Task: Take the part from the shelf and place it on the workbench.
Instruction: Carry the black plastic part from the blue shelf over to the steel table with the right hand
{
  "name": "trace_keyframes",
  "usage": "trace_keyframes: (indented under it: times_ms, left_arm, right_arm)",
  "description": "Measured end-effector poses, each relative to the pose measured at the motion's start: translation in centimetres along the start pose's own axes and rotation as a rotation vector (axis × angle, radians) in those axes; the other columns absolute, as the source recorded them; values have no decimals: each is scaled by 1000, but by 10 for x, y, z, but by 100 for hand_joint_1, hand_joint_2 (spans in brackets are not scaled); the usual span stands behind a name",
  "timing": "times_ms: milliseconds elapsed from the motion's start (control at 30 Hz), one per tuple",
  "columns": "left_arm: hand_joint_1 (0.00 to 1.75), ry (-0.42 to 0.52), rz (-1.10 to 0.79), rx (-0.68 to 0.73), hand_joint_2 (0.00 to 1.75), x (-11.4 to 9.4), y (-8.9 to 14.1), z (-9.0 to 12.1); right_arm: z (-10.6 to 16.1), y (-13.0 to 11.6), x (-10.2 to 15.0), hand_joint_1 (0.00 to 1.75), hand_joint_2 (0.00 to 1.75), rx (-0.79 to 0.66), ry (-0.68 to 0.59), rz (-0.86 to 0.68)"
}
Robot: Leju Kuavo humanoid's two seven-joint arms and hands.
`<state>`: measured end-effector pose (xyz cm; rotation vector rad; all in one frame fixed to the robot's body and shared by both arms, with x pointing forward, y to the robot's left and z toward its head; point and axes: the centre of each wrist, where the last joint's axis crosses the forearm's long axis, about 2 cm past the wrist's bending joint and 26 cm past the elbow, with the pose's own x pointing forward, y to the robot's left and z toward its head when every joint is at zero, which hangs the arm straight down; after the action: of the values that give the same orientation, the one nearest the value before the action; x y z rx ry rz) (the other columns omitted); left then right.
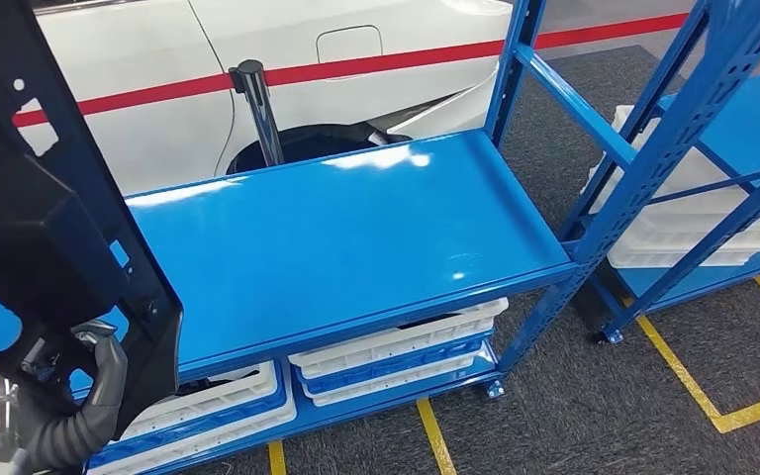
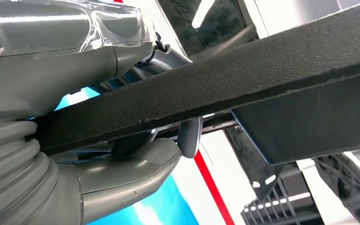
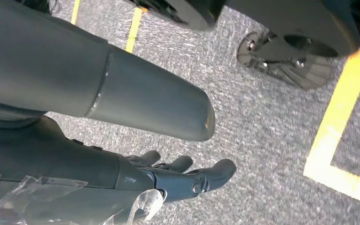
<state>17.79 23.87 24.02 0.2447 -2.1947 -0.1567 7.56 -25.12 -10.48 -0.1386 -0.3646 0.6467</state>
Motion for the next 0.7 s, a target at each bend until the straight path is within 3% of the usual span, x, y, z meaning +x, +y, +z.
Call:
trace_keyframes:
  times_ms: [333,700]
  left_arm:
    - [175,5,50,-18,175,-3,-2,-5]
    - [175,-54,73,-25,175,-5,-5,-22]
  right_arm:
    - [1,3,1,0,0,-5,7,-40]
    - [1,2,-1,0,0,-12,5,-99]
